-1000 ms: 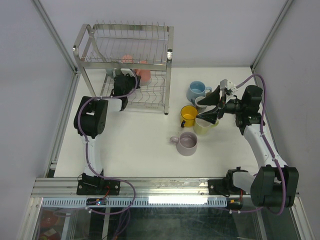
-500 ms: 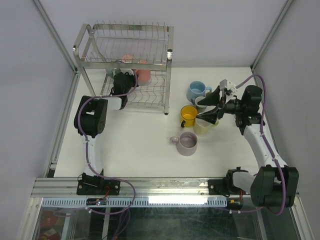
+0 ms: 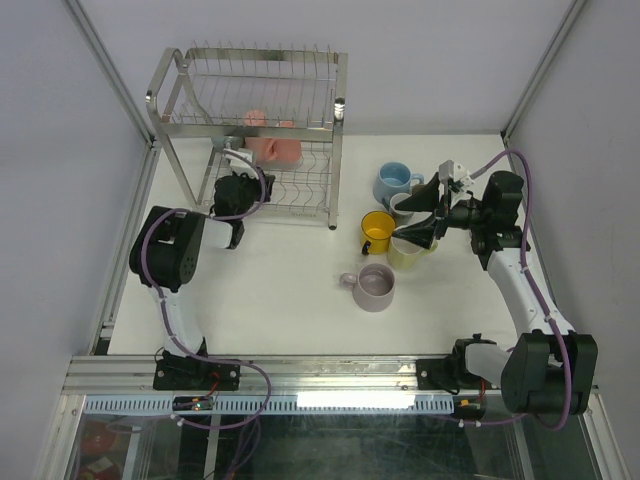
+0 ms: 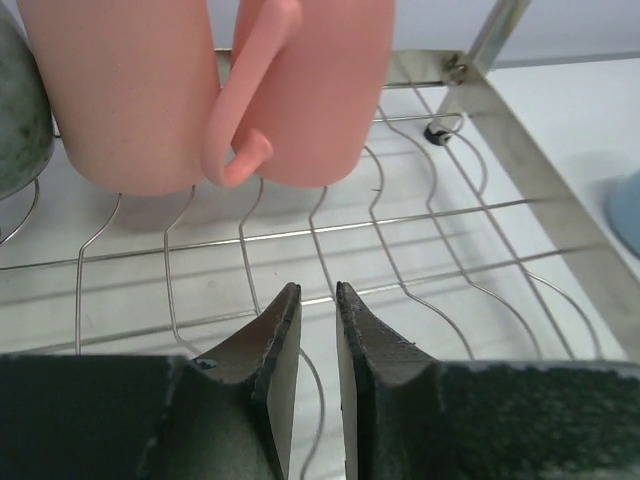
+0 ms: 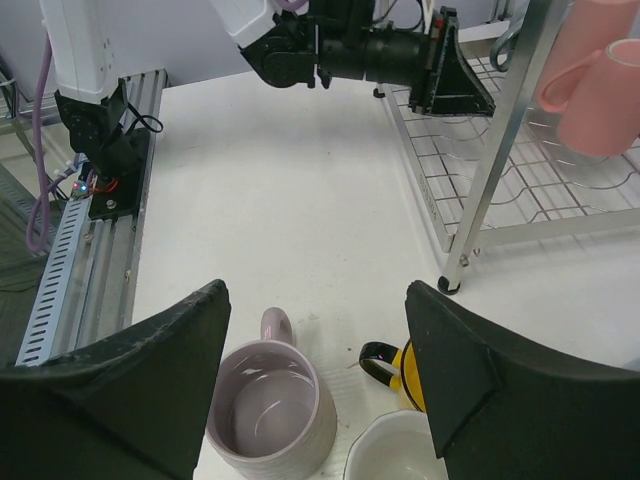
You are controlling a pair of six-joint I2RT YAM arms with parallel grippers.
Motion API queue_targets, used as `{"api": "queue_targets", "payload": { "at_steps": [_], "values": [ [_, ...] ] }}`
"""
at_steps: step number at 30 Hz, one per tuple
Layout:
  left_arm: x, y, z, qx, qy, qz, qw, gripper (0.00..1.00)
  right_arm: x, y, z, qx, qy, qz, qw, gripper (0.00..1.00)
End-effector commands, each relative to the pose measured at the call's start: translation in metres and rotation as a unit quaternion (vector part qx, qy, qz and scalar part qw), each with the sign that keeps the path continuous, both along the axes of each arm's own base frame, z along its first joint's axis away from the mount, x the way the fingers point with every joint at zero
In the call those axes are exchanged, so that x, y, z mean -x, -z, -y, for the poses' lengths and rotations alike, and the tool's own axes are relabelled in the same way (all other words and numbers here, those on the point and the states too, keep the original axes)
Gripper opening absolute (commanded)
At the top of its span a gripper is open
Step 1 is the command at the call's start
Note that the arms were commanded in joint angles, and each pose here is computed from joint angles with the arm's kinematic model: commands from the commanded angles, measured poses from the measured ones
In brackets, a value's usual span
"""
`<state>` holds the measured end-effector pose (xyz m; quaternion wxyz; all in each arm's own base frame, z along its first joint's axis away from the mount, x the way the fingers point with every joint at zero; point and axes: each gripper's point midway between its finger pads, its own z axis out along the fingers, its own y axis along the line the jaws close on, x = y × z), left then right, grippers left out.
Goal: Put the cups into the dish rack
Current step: Turn the cup upside down in the dish rack, then pick up the cup at the center of the board.
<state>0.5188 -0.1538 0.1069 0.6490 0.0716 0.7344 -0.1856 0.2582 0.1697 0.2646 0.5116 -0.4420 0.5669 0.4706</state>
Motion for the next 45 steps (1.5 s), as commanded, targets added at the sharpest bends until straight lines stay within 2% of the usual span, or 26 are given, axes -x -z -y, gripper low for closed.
{"api": "queue_targets", "payload": {
  "at_steps": [1, 13, 16, 24, 26, 29, 38, 45],
  "values": [
    [0.026, -0.076, 0.004, 0.043, 0.027, 0.1, 0.994, 0.2, -0.005, -0.019, 0.0, 0.005, 0.005, 0.048, 0.999, 0.74],
    [0.134, -0.076, -0.004, 0.105, 0.062, 0.075, 0.99, 0.33, -0.006, -0.015, 0.001, 0.012, 0.009, 0.058, 0.998, 0.74],
    [0.158, -0.087, -0.004, 0.117, 0.075, 0.078, 0.987, 0.4, -0.007, -0.013, 0.001, 0.016, 0.01, 0.061, 0.998, 0.74],
    [0.212, -0.105, -0.005, 0.162, 0.106, 0.095, 0.976, 0.67, -0.012, -0.009, 0.005, 0.038, 0.021, 0.078, 0.996, 0.74],
    [0.224, -0.111, -0.007, 0.178, 0.107, 0.104, 0.973, 0.77, -0.013, -0.007, 0.006, 0.045, 0.024, 0.087, 0.995, 0.74],
    [0.239, -0.116, -0.013, 0.205, 0.101, 0.112, 0.967, 0.97, -0.014, -0.006, 0.008, 0.056, 0.025, 0.095, 0.994, 0.74],
    [0.261, -0.132, -0.013, 0.251, 0.11, 0.09, 0.958, 0.99, -0.011, -0.003, 0.006, 0.083, 0.017, 0.1, 0.991, 0.74],
    [0.267, -0.139, 0.001, 0.269, 0.147, 0.043, 0.951, 0.99, 0.003, 0.023, -0.008, 0.175, -0.004, 0.107, 0.979, 0.75]
  ]
}}
